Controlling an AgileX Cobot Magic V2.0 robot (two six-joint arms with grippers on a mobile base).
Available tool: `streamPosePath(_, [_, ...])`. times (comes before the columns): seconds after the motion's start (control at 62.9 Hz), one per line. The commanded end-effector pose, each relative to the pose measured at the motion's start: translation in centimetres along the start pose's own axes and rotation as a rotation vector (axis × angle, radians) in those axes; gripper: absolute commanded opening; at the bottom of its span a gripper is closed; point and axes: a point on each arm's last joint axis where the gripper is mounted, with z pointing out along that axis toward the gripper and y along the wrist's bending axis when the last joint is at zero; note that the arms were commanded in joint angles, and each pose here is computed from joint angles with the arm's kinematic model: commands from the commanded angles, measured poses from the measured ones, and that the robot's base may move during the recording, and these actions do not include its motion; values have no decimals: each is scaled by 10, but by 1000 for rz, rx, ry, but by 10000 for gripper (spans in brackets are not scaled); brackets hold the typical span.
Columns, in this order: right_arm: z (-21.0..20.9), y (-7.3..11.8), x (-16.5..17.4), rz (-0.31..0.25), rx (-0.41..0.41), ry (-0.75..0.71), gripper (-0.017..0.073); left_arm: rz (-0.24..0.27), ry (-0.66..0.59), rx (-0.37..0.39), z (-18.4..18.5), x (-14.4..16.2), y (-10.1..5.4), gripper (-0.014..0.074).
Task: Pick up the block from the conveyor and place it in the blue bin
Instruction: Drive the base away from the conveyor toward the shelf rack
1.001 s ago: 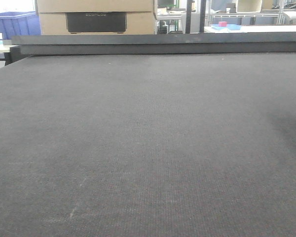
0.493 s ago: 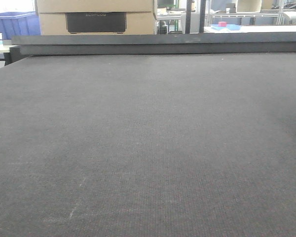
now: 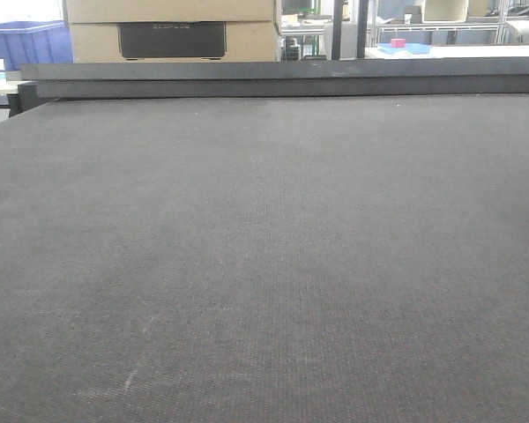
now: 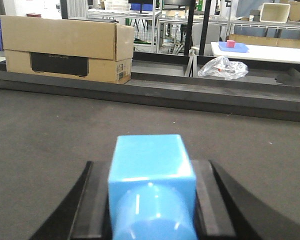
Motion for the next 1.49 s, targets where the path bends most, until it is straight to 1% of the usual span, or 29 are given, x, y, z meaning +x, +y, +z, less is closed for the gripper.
streamPosePath(0.0, [-2, 0, -2, -16, 1, -29, -162, 7, -18, 3, -2, -3, 0, -111])
streamPosePath(0.143, [-2, 0, -6, -16, 2, -74, -162, 7, -18, 3, -2, -3, 0, -111])
streamPosePath(0.54, [-2, 0, -8, -16, 2, -94, -162, 10, -18, 2, -2, -3, 0, -111])
streamPosePath(1.478, [-2, 0, -8, -16, 2, -94, -162, 10, -18, 2, -2, -3, 0, -111])
